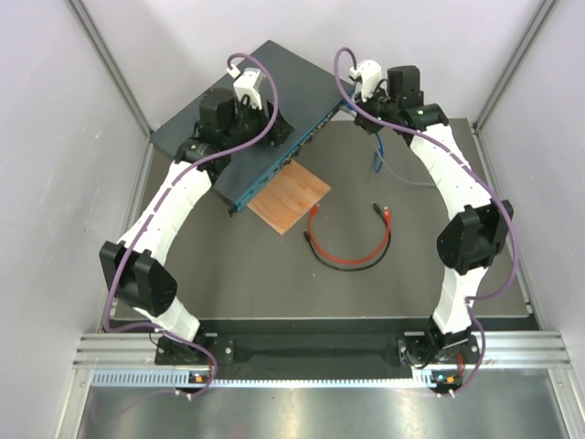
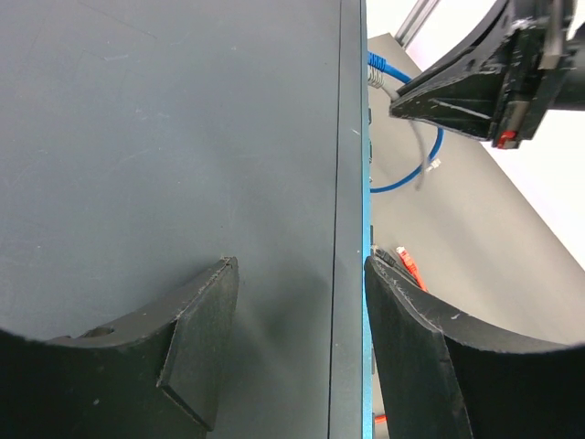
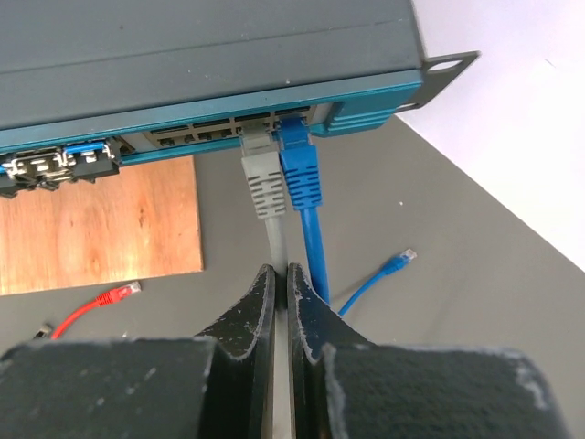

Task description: Insert the plug into the switch port

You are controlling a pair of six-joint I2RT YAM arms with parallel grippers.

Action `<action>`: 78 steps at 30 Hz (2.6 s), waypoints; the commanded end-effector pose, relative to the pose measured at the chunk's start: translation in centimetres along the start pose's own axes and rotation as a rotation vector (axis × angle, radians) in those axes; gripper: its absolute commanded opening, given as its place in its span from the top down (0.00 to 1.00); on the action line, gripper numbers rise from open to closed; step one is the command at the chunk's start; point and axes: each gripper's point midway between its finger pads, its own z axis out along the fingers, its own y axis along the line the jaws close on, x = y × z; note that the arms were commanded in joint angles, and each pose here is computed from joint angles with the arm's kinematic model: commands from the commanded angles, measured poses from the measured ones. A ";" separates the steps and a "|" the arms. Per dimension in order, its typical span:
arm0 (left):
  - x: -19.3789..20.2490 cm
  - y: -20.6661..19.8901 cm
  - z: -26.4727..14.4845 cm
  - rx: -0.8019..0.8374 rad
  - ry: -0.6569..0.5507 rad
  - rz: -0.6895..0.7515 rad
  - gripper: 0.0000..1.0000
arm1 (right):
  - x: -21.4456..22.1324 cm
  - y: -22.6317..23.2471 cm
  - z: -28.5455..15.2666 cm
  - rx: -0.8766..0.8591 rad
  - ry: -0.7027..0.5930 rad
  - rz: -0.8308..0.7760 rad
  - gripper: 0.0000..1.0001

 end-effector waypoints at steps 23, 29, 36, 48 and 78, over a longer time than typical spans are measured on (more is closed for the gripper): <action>1.9 1.3 0.8 -0.035 0.067 -0.036 0.35 | -12.2 1.6 -1.6 -0.021 -0.353 -0.120 1.00; 1.6 1.1 0.1 -0.033 0.064 -0.017 0.33 | -9.0 2.0 -2.2 -0.021 -0.266 -0.147 0.68; 0.8 0.8 -1.3 -0.018 0.050 0.009 0.32 | -6.4 1.9 -7.0 -0.009 -0.214 -0.140 0.52; 5.2 -8.7 -3.1 0.318 0.173 0.529 0.25 | 3.8 2.5 -16.5 -0.118 -0.099 0.150 0.18; 7.6 -13.0 -2.8 0.333 0.164 0.511 0.24 | 25.8 1.7 -2.6 0.133 0.285 0.622 0.53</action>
